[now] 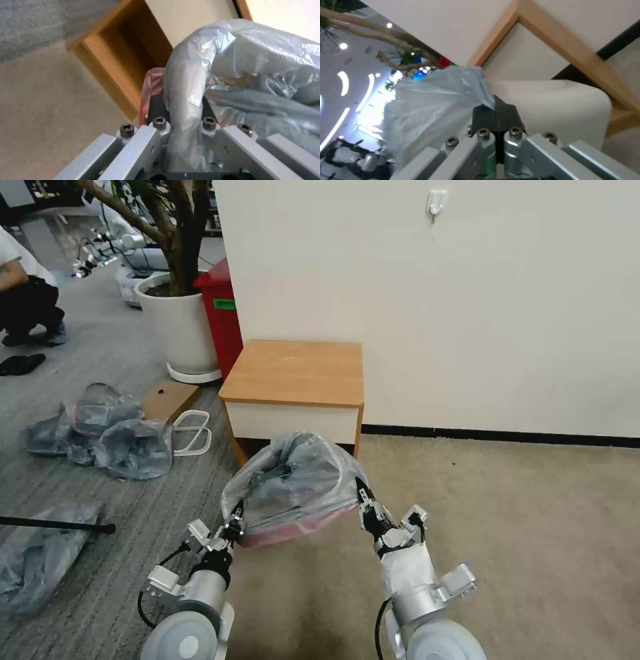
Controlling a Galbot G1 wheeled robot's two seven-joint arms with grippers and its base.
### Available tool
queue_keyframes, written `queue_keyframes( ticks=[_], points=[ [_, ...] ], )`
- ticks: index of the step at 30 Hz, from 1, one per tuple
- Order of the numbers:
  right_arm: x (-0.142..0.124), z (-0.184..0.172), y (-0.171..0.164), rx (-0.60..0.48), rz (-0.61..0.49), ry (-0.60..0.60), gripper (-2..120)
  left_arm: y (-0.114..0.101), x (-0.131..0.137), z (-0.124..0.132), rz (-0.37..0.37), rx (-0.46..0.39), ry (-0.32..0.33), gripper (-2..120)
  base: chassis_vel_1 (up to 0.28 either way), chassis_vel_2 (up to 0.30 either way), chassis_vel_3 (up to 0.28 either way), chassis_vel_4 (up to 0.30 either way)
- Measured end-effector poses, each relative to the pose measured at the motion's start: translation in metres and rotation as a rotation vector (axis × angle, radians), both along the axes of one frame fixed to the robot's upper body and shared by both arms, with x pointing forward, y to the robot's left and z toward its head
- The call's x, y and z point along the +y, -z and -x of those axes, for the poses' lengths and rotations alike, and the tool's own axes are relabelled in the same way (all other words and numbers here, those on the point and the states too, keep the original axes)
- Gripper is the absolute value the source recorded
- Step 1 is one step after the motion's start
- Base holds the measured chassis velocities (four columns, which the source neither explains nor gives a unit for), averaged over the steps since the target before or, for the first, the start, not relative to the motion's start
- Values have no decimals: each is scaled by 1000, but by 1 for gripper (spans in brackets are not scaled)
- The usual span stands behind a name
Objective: Pick up the garbage bag from the table and place it over the trash can.
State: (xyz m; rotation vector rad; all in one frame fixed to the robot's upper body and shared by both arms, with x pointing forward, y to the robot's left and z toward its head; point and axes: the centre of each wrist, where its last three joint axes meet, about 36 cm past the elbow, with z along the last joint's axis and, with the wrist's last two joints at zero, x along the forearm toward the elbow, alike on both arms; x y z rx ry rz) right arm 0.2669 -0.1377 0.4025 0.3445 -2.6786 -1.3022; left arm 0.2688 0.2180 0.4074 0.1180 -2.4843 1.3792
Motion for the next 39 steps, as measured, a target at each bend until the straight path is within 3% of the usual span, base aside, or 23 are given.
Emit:
queue_keyframes(
  ticks=[8, 14, 18, 19, 24, 31, 35, 39],
  points=[
    [-18, -18, 32, 35, 93, 24, 0, -20, -7, 8, 56, -4, 48, 4, 0, 0, 0, 0],
    [-23, -13, 25, 12, 104, 27, 0, -13, -6, 7, 35, 13, 46, 4, 0, 0, 0, 0],
    [-27, -9, 16, -47, 151, 52, 0, 0, 0, 5, -12, 28, 77, 4, 0, 0, 0, 0],
    [-34, -4, 5, -90, 170, 74, 9, 10, 10, 3, -52, 34, 111, 4, 0, 0, 0, 0],
    [-46, 11, -12, -140, 161, 55, 27, 24, 29, -2, -100, 42, 159, 3, 0, 0, 0, 0],
    [-61, 2, -11, -153, 154, 42, 52, 27, 31, 0, -71, -4, 200, 3, 0, 0, 0, 0],
    [-66, -3, -2, -118, 136, 13, 63, 31, 32, 1, -48, -33, 225, 3, 0, 0, 0, 0],
    [-78, -10, 15, -45, 100, -21, 82, 29, 39, 0, -29, -68, 253, 3, 0, 0, 0, 0]
  ],
)
